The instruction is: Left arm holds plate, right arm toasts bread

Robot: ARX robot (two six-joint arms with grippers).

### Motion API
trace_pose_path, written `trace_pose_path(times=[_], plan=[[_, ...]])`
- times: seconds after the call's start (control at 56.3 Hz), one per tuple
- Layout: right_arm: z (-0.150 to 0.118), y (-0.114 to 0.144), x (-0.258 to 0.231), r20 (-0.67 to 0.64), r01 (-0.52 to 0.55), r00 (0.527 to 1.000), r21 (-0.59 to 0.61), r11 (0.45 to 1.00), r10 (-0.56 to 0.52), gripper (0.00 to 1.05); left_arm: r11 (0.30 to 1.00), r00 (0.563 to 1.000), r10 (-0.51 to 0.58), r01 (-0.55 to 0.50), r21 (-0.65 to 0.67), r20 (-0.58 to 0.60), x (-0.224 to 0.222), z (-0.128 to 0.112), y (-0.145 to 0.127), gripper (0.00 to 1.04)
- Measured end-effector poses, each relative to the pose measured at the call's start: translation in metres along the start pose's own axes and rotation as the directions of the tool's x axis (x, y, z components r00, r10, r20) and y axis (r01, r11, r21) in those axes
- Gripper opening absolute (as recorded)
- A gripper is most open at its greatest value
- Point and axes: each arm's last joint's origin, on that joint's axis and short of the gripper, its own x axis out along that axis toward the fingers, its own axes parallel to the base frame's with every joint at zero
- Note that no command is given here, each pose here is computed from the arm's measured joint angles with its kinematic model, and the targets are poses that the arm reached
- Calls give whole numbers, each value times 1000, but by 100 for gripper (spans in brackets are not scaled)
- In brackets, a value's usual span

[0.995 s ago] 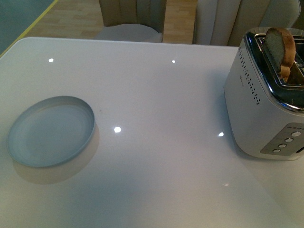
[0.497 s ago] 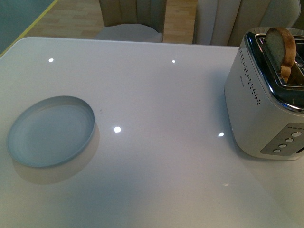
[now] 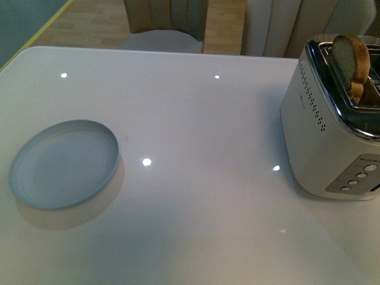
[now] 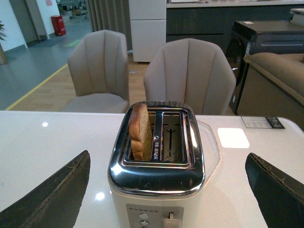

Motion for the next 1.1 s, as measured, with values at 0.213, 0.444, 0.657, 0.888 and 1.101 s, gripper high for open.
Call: trace_pose_path(times=[0.213, 0.444, 0.657, 0.888, 1.101], plan=[[0, 0, 0, 0, 0, 1000, 0, 1000, 0, 96, 1000, 1000, -2, 2, 0, -28, -8, -4, 0, 3], [0, 0, 0, 0, 0, 1000, 0, 1000, 0, 96, 1000, 1000, 0, 0, 0, -6, -14, -3, 0, 3], [0, 0, 0, 0, 0, 1000, 0, 1000, 0, 96, 1000, 1000, 0, 0, 0, -5, -14, -3, 0, 4], [0, 0, 0, 0, 0, 1000, 0, 1000, 0, 96, 1000, 1000, 0, 0, 0, -5, -14, -3, 0, 43], [0, 0, 0, 0, 0, 1000, 0, 1000, 0, 96, 1000, 1000, 0, 0, 0, -5, -14, -3, 0, 80]])
